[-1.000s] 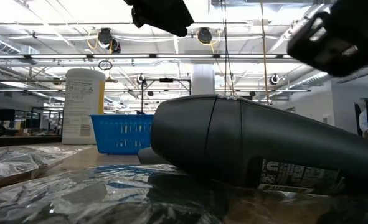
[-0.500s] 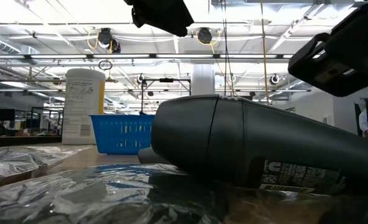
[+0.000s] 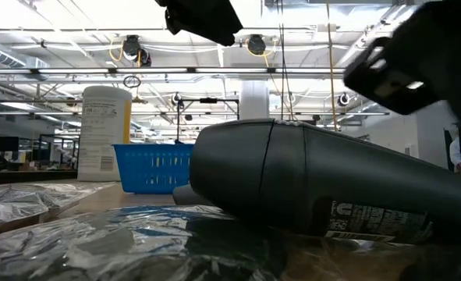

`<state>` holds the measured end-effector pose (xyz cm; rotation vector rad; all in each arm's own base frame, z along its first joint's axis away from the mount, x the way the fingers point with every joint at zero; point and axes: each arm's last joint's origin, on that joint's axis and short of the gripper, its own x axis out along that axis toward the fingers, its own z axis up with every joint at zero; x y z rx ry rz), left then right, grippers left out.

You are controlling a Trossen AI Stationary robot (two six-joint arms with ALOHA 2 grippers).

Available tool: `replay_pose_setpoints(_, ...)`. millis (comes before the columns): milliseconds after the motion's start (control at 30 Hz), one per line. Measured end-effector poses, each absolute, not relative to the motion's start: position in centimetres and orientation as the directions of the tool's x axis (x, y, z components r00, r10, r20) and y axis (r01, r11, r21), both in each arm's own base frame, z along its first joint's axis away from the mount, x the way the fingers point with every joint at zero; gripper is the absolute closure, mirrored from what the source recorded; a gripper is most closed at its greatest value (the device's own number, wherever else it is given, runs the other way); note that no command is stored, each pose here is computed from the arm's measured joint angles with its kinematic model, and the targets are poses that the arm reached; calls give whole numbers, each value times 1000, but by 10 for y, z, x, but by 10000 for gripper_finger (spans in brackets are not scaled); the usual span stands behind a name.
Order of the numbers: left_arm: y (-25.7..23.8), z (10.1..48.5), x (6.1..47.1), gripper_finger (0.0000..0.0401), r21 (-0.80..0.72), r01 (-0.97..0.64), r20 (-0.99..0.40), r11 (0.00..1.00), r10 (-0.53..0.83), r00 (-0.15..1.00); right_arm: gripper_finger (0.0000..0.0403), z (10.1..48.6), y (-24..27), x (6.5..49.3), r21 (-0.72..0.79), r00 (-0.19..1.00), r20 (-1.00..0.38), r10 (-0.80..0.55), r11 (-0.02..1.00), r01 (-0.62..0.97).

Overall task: Pick & Place Travel size toiletries
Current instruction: Put the toothpaste into the right yellow bin

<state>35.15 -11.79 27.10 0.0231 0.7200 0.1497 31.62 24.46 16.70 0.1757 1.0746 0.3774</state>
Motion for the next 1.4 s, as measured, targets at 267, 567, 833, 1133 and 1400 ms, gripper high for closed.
replay_pose_setpoints(267, -117, 271, 352, 240, 70, -132, -655, 989, 145, 741, 262, 165, 238, 312, 285, 372, -861, 346, 935, -210)
replay_pose_setpoints(567, -117, 271, 352, 240, 80, -124, -655, 989, 145, 741, 261, 161, 240, 309, 290, 379, -854, 355, 932, -219)
replay_pose_setpoints(833, -117, 271, 352, 240, 80, -123, -655, 989, 145, 741, 262, 142, 236, 304, 322, 409, -830, 380, 924, -206)
replay_pose_setpoints(1133, -117, 271, 352, 240, 80, -123, -655, 989, 145, 741, 305, 131, 229, 297, 310, 414, -849, 328, 944, -113)
replay_pose_setpoints(1400, -117, 271, 352, 240, 80, -123, -655, 989, 145, 741, 352, 133, 229, 298, 329, 405, -845, 348, 937, -119)
